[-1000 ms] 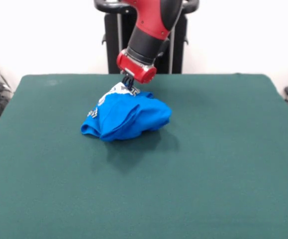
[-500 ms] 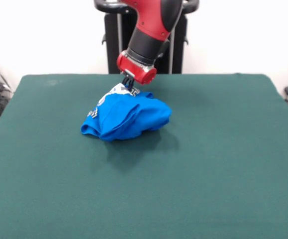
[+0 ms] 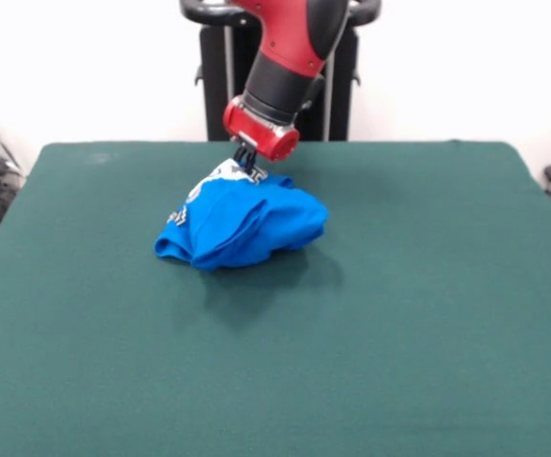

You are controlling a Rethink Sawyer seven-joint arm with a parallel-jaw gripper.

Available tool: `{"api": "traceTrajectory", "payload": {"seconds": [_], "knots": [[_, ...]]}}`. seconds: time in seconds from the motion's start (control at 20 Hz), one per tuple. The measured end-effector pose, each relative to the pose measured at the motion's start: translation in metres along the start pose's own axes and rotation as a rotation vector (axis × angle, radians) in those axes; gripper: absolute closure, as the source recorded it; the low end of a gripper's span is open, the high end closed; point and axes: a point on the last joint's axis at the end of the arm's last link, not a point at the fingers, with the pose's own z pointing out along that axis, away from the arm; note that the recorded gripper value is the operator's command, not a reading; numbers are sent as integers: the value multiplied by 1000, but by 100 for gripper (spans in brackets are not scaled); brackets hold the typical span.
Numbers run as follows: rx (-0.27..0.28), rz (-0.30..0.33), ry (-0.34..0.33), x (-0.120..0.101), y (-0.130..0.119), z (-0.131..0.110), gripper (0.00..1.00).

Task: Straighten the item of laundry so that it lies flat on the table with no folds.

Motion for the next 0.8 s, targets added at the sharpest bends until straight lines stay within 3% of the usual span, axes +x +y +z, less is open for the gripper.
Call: {"api": "traceTrajectory", "payload": {"seconds": [0.55,0.8], "knots": [[-2,-7,-5,-1,2,-3,100],[13,10,33,-10,3,-12,100]]}}
